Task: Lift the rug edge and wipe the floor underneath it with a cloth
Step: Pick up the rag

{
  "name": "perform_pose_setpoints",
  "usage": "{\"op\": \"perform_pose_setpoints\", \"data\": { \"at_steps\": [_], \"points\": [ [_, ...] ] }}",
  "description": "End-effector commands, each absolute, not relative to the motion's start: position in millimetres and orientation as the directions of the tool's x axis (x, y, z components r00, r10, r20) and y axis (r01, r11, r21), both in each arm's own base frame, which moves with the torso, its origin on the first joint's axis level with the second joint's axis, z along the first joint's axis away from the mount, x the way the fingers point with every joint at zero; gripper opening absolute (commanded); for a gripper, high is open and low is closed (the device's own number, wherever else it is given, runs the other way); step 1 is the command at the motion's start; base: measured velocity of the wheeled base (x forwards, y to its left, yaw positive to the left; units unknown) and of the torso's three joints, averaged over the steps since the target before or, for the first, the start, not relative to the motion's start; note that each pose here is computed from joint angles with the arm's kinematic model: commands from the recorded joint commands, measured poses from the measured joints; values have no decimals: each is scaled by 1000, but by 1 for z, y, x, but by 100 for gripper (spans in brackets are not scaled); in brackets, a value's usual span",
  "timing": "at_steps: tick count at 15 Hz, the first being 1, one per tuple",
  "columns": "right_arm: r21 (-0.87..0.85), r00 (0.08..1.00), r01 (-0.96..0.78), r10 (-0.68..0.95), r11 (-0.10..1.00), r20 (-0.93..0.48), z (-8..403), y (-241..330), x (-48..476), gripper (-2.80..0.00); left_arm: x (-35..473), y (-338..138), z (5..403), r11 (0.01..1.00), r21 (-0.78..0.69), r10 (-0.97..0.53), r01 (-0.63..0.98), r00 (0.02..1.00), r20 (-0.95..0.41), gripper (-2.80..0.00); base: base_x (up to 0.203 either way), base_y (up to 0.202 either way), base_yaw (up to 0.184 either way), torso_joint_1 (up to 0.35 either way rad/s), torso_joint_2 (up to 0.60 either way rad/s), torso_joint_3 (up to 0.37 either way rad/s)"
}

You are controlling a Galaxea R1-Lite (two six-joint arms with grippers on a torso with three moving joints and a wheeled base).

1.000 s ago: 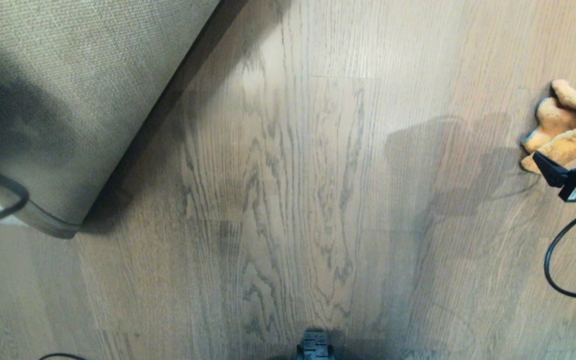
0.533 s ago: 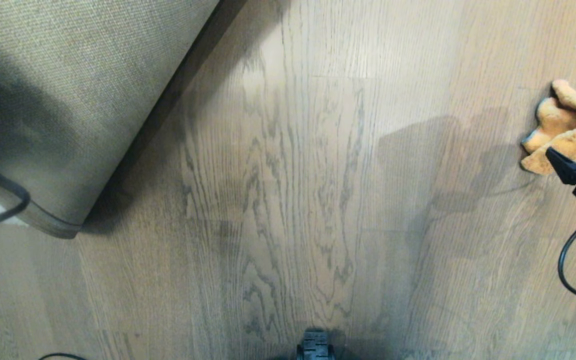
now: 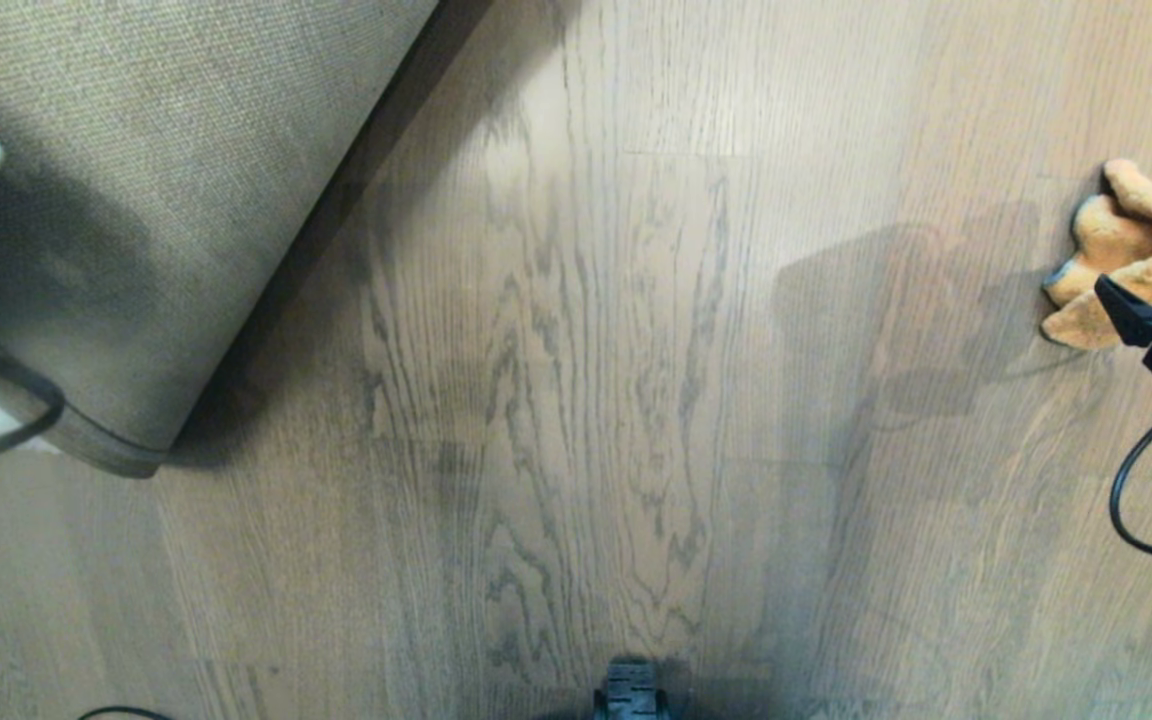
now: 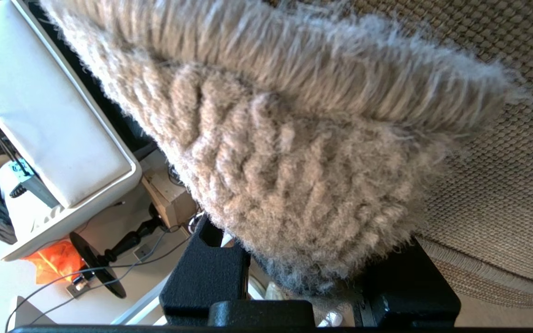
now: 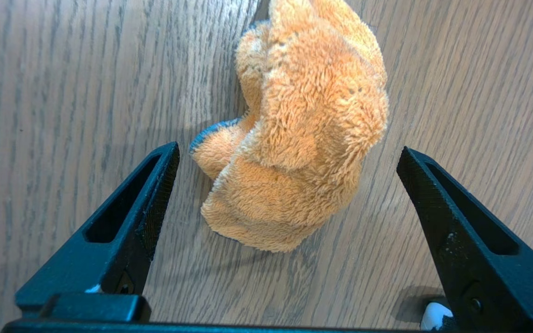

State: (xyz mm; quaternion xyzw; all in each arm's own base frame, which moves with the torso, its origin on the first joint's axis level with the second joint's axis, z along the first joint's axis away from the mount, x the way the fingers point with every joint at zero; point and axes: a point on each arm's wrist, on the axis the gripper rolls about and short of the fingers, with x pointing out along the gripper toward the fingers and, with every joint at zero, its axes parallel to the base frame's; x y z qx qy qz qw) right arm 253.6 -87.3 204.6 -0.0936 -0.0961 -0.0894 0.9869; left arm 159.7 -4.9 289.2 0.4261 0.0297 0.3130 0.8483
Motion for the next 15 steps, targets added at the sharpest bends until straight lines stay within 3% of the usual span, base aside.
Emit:
{"op": "perform_pose_setpoints", "data": {
  "at_steps": [1,14,15],
  "points": [
    [-168,968,193,-159,967,195,200,-89,258,0,160,-5,289,440,740,562,-508,799,215,-280,0,0,0,0,0,0],
    [-178,959,202,-157,963,237,204,-100,289,0,163,-5,286,440,745,563,-501,801,206,-280,0,0,0,0,0,0],
    [-174,957,201,-155,964,245,204,-100,288,-280,164,-5,286,440,746,563,-500,801,205,-280,0,0,0,0,0,0]
  ]
}}
